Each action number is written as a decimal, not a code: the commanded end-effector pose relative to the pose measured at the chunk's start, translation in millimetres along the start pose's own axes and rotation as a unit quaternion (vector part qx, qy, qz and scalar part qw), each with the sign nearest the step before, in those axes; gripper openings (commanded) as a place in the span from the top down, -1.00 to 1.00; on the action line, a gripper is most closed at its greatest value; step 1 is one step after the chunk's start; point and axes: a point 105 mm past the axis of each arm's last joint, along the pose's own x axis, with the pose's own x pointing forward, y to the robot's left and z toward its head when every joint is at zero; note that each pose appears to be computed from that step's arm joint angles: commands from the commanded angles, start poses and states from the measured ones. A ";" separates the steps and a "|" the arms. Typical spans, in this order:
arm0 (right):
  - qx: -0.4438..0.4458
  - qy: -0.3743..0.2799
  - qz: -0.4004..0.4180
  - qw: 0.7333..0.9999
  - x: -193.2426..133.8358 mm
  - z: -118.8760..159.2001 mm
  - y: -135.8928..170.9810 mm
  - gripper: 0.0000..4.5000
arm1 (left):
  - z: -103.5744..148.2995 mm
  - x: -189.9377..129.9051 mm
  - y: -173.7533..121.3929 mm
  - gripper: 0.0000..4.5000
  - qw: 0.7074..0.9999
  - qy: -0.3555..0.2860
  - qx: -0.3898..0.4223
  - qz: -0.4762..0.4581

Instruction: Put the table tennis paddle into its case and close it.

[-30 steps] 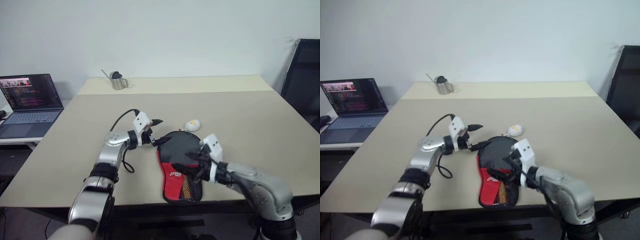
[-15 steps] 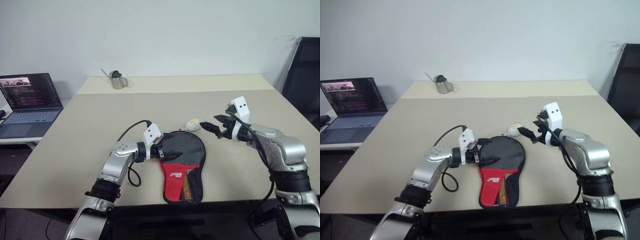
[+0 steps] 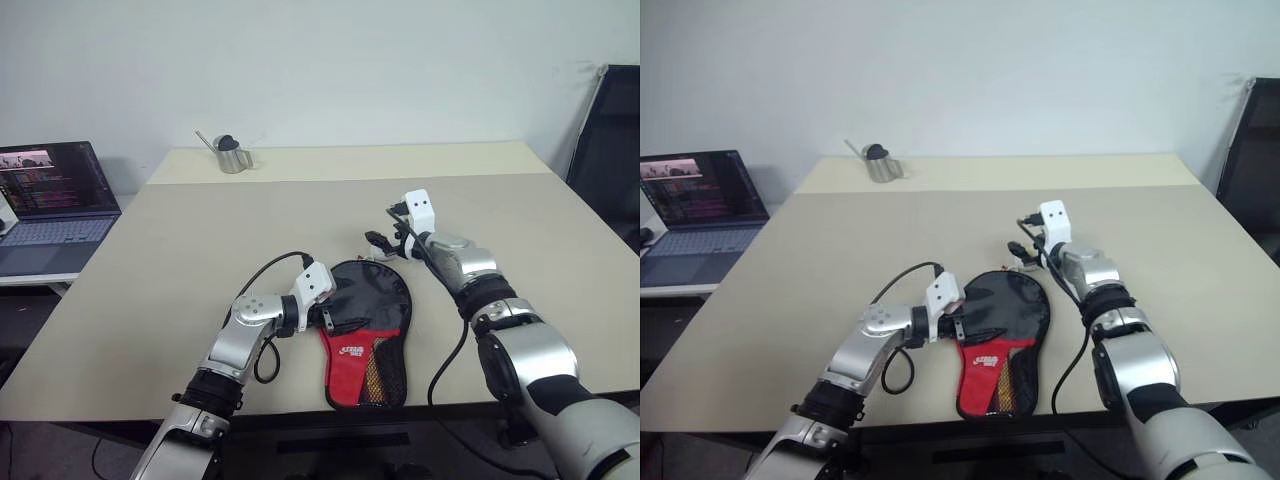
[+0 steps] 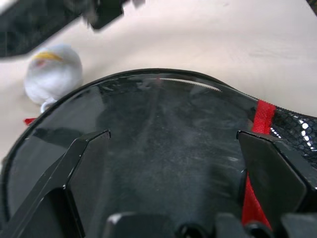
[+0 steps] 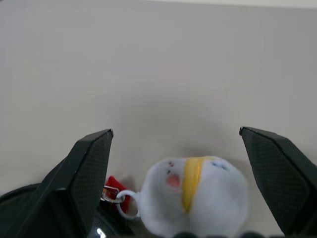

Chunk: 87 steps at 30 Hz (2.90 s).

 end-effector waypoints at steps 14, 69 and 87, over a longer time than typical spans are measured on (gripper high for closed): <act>-0.015 -0.013 -0.011 1.000 8.3 -0.6 8.5 -0.27 | 1.1 15.4 1.5 -1.00 0.999 0.015 0.040 -0.009; -0.154 0.215 0.154 0.952 -211.9 -75.7 0.7 0.87 | -57.7 54.2 -21.6 -1.00 0.991 0.089 -0.077 -0.062; -0.110 0.267 0.299 0.909 -264.1 -110.8 62.8 0.89 | -55.7 64.0 -31.4 -1.00 0.991 0.085 -0.067 -0.077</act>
